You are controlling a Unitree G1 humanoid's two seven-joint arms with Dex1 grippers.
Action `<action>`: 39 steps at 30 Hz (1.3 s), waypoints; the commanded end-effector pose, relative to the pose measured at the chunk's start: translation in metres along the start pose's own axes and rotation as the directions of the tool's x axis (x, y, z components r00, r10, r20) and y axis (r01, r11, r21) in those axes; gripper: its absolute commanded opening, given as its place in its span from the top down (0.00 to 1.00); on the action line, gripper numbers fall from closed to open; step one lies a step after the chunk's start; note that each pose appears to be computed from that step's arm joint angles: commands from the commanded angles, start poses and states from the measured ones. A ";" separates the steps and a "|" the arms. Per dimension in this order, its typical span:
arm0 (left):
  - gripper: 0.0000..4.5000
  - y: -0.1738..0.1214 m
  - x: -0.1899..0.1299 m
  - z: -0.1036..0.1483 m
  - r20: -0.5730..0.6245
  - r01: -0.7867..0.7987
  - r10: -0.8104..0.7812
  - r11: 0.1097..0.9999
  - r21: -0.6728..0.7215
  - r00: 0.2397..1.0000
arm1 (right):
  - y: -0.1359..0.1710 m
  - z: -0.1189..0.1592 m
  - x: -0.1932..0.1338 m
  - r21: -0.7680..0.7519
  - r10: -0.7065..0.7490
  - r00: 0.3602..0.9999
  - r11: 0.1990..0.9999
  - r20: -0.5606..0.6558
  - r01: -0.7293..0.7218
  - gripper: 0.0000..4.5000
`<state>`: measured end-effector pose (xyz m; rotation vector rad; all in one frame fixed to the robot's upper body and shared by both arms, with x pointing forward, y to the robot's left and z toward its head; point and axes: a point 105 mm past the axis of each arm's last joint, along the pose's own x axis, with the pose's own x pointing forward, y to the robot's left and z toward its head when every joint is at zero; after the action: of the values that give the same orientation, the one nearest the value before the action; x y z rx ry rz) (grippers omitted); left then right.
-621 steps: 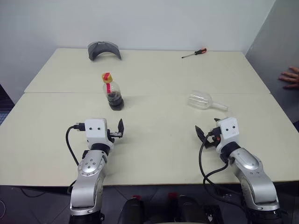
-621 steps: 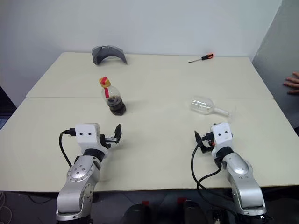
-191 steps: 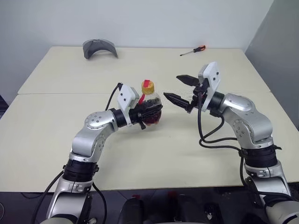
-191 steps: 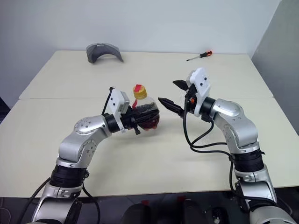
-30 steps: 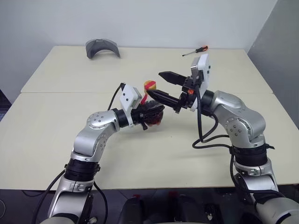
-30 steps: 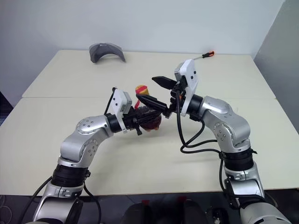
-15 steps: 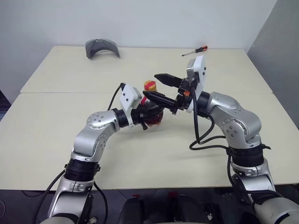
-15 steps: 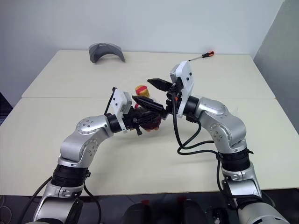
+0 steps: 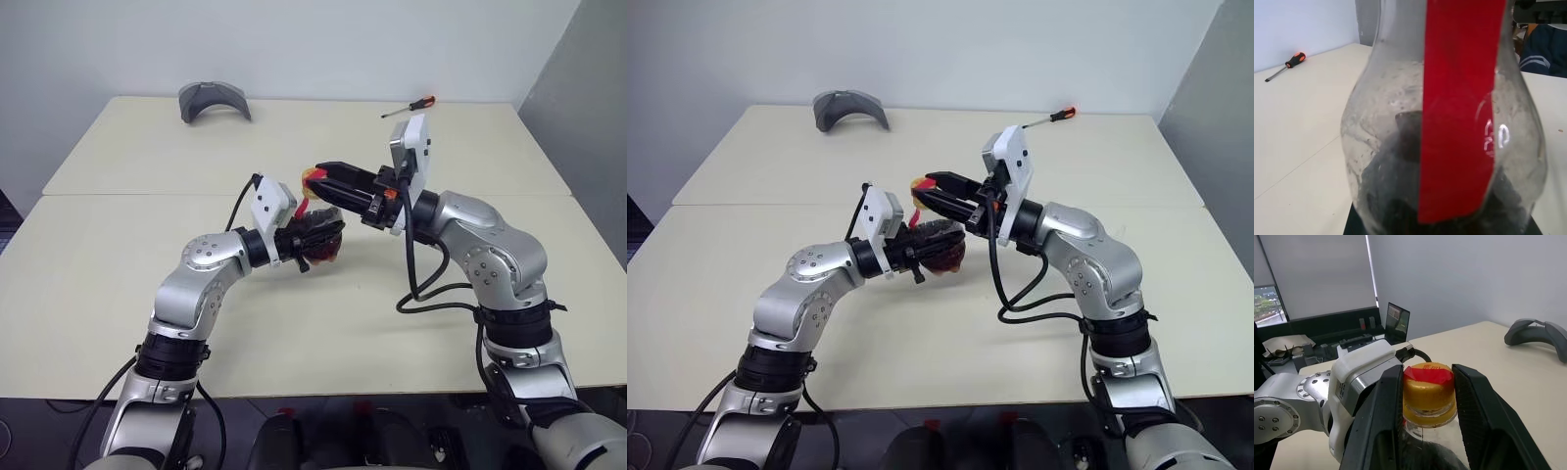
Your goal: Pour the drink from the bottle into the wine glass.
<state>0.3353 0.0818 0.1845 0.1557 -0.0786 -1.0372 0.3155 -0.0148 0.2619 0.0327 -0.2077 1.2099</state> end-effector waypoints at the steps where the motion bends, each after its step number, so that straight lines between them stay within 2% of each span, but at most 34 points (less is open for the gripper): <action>1: 0.78 -0.007 0.002 0.019 0.059 0.027 -0.031 0.998 0.059 0.998 | 0.001 0.023 0.001 -0.036 0.016 0.998 0.999 0.056 -0.014 0.74; 10: 0.78 -0.020 -0.005 0.011 0.037 0.070 -0.071 0.996 0.049 0.997 | 0.013 0.035 -0.008 -0.053 0.157 0.986 0.987 0.053 -0.154 0.74; 16: 0.78 -0.036 -0.012 0.014 0.049 0.145 -0.148 0.988 0.047 0.988 | 0.028 0.037 -0.014 -0.077 0.303 0.953 0.950 0.021 -0.301 0.74; 21: 0.78 -0.051 -0.016 0.016 0.056 0.195 -0.197 0.980 0.036 0.979 | 0.032 0.035 -0.016 -0.085 0.358 0.934 0.931 0.004 -0.356 0.74; 32: 0.78 -0.065 -0.023 0.014 0.047 0.246 -0.247 0.969 0.013 0.968 | 0.031 0.043 -0.020 -0.080 0.422 0.907 0.903 -0.010 -0.421 0.74; 39: 0.78 -0.063 -0.023 0.015 0.047 0.247 -0.248 0.969 0.019 0.968 | 0.023 0.045 -0.018 -0.127 0.388 0.921 0.913 -0.022 -0.387 0.74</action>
<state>0.2730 0.0708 0.1749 0.1474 -0.0463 -1.2684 0.2824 -0.0269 0.2891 -0.0885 -0.2496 1.6085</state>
